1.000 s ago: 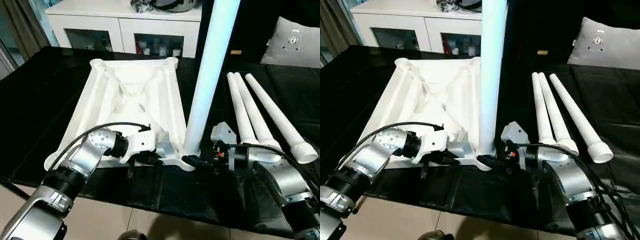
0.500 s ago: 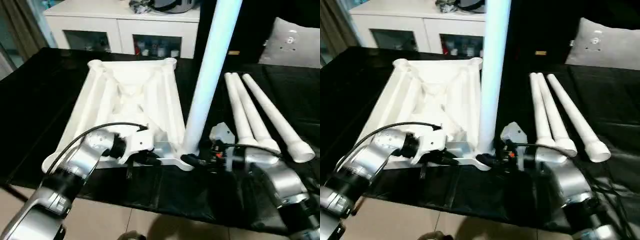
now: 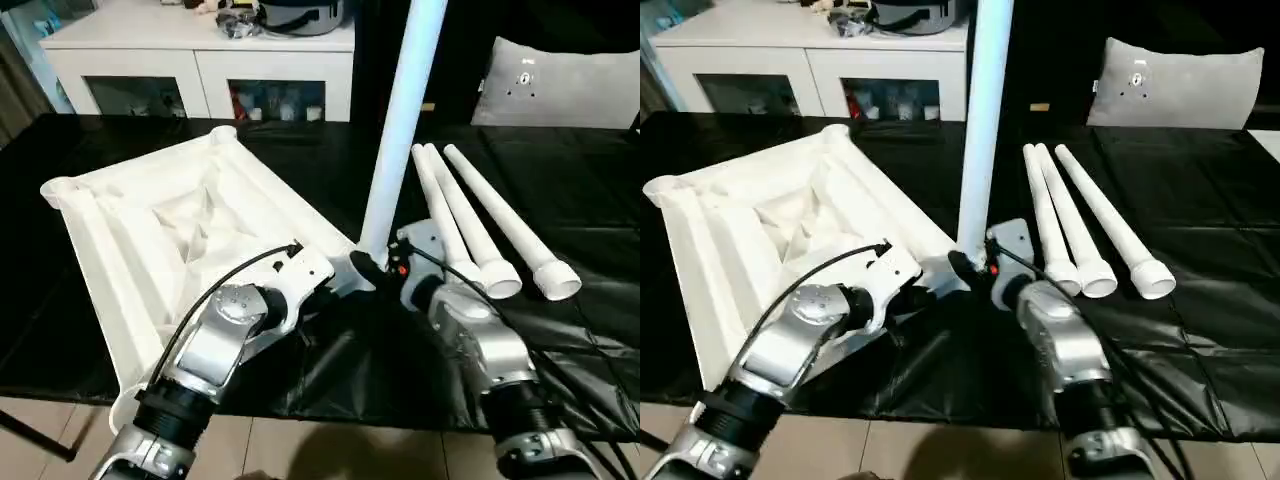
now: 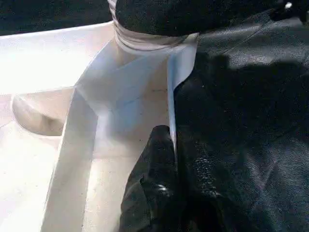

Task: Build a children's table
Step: Rotate leg to tighten

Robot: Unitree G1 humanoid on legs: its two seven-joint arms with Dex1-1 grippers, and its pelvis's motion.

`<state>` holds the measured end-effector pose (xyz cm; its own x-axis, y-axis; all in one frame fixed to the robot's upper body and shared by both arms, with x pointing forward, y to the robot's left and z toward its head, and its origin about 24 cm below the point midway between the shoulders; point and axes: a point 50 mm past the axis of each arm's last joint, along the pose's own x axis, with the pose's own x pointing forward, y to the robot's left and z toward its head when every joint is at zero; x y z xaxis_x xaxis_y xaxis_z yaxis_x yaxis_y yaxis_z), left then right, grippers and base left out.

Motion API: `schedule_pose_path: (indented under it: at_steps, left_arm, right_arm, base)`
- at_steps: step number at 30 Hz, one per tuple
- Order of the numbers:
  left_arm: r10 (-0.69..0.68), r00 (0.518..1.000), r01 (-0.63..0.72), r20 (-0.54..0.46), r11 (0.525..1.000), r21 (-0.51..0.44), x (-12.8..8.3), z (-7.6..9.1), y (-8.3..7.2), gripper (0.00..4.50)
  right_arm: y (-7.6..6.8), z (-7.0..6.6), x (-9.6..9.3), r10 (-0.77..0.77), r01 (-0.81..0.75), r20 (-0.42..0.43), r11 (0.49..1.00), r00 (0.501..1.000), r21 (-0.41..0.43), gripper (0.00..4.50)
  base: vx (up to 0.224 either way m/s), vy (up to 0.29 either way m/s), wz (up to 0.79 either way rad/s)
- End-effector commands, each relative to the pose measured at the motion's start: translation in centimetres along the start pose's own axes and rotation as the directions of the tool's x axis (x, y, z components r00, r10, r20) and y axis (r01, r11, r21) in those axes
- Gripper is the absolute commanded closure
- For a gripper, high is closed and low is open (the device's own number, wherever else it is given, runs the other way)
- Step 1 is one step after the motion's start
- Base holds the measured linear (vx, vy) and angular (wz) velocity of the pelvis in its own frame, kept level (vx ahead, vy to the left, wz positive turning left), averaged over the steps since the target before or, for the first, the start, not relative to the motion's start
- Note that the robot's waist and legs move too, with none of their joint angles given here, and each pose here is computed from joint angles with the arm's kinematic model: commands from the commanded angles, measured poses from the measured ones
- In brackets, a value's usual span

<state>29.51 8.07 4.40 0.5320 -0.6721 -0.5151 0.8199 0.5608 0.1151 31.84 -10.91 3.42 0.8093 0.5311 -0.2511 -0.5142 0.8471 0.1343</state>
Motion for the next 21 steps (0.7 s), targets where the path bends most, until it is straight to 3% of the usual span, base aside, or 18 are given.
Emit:
schedule_pose_path:
  at_steps: [1, 9, 13, 16, 21]
  left_arm:
    - [-0.047, 0.992, 0.035, 0.117, 0.994, 0.100, 0.3, 3.4, -1.2, 4.50]
    - [-0.026, 0.997, 0.017, 0.073, 0.992, 0.128, -0.6, 2.2, 0.6, 4.50]
    - [-0.119, 0.992, 0.110, 0.042, 0.977, 0.183, -1.2, 1.4, 1.4, 4.50]
    - [-0.176, 0.984, 0.169, 0.018, 0.964, 0.204, -1.5, 1.0, 1.5, 4.50]
    - [-0.318, 0.947, 0.321, -0.056, 0.910, 0.262, -2.2, -0.1, 1.4, 4.50]
  right_arm:
    - [1.3, -2.9, 0.4, 0.034, -0.028, -0.121, 0.998, 0.992, 0.056, 1.22]
    - [-0.2, -1.6, -1.1, 0.033, -0.033, -0.025, 0.999, 0.999, -0.014, 0.52]
    - [-1.3, -0.4, -3.9, 0.161, -0.157, 0.043, 0.984, 0.986, -0.089, 0.13]
    - [-1.8, 0.2, -5.1, 0.232, -0.223, 0.049, 0.965, 0.972, -0.140, 0.06]
    - [-2.5, 1.0, -6.9, 0.357, -0.351, -0.012, 0.911, 0.934, -0.218, 0.03]
  base:
    - [0.000, 0.000, 0.00]
    - [0.000, 0.000, 0.00]
    - [0.000, 0.000, 0.00]
    - [0.000, 0.000, 0.00]
    - [0.000, 0.000, 0.00]
